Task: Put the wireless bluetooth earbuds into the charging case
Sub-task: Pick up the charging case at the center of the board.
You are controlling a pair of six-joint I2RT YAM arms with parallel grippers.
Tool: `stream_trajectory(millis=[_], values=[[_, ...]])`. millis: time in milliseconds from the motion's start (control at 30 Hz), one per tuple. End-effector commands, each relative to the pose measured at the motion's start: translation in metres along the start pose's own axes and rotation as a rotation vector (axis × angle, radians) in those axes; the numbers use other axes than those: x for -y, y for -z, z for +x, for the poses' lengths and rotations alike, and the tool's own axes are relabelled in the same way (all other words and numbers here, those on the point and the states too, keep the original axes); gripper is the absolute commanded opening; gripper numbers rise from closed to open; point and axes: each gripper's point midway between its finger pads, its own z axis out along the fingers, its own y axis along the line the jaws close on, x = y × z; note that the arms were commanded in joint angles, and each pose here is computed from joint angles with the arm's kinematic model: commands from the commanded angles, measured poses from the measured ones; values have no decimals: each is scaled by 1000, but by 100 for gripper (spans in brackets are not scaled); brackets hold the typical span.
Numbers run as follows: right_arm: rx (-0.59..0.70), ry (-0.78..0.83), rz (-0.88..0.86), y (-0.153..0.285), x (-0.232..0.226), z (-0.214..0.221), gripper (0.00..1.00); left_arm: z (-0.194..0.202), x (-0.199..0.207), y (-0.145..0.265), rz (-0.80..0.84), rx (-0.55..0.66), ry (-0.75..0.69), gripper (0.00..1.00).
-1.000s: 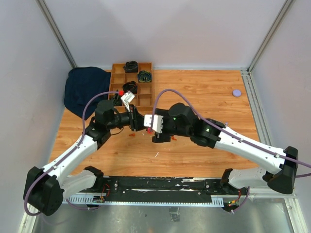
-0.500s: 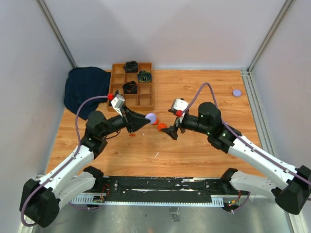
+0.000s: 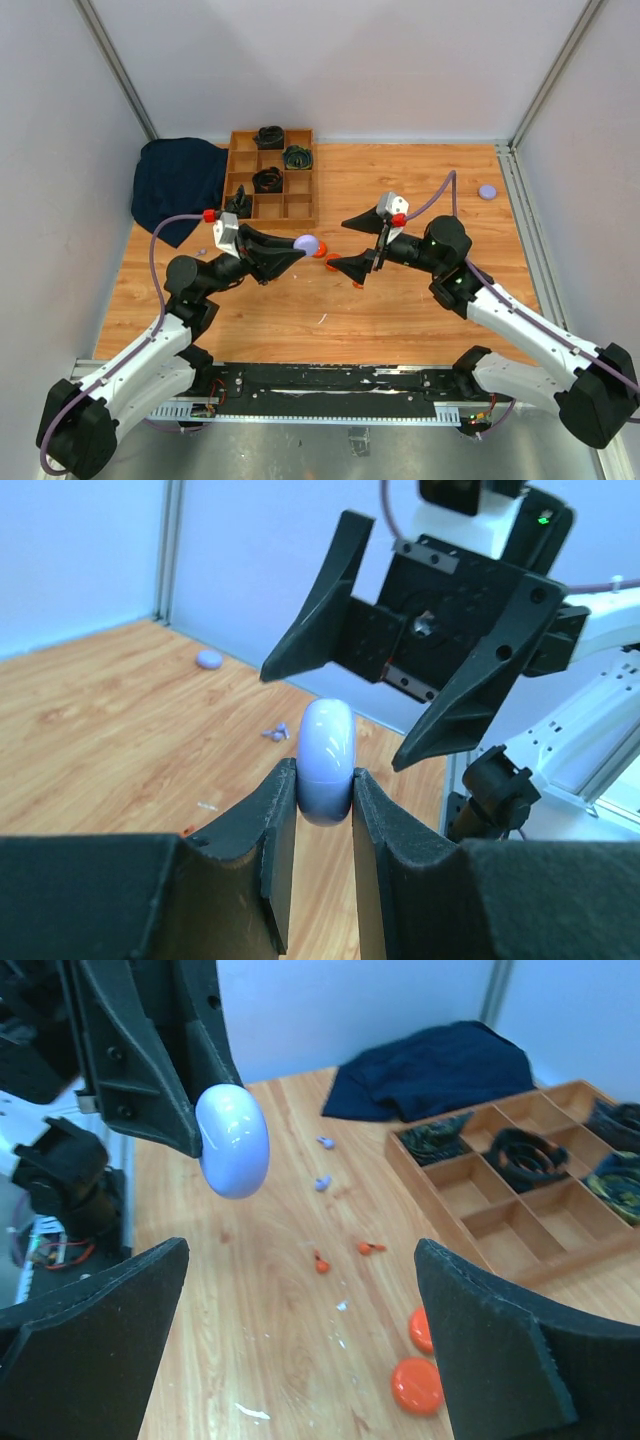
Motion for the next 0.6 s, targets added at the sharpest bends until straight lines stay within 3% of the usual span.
stream_trajectory(millis=[0, 567], values=[[126, -26, -133, -6, -19, -26, 96, -25, 25, 0, 94, 120, -84, 2], [242, -67, -341, -13, -46, -49, 60, -33, 48, -9, 197, 168, -74, 0]])
